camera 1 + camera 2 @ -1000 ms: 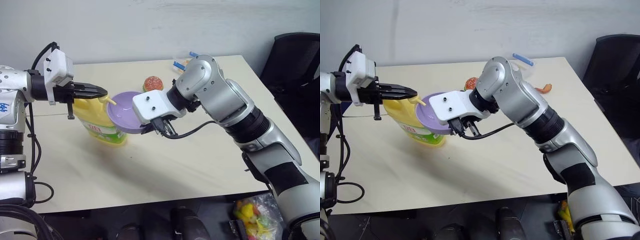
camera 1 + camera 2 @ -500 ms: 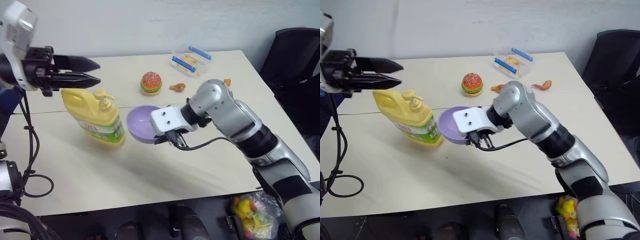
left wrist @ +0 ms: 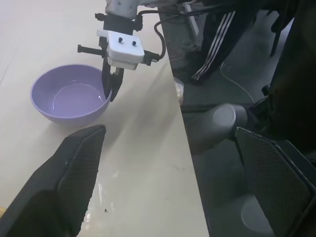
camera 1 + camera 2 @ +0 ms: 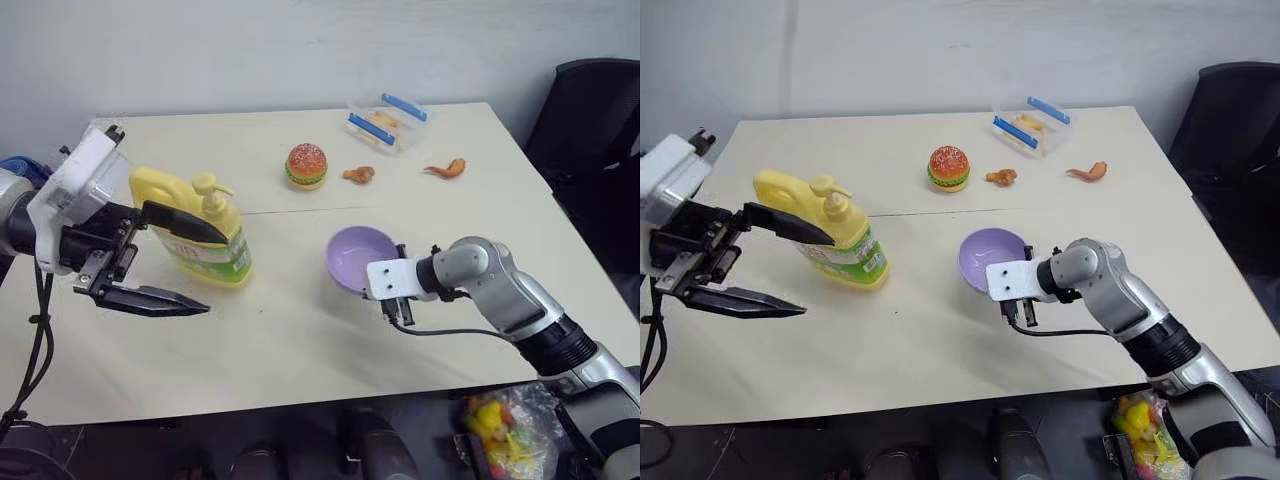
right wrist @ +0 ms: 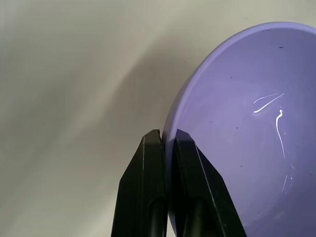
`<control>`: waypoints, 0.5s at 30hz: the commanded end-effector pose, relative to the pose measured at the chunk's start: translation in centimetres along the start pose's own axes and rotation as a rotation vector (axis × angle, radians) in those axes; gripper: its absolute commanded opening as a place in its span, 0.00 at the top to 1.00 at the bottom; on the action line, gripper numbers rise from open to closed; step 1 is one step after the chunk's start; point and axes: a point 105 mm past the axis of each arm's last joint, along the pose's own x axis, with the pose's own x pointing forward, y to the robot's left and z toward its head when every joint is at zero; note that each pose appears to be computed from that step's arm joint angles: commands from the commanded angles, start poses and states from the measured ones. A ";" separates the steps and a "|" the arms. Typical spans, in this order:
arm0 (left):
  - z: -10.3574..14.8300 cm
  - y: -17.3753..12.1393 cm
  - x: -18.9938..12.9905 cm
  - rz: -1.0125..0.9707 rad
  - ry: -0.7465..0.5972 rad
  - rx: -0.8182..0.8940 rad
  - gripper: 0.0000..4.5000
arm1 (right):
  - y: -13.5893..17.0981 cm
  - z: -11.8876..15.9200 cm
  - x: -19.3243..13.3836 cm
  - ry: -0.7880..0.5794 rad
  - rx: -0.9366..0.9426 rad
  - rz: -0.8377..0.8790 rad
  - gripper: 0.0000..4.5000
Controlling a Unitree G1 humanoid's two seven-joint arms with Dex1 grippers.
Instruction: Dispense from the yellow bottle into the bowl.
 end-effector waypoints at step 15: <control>-1.6 0.4 -1.5 0.117 0.020 -0.023 0.00 | -1.1 0.4 -10.9 -0.202 0.425 -0.206 0.01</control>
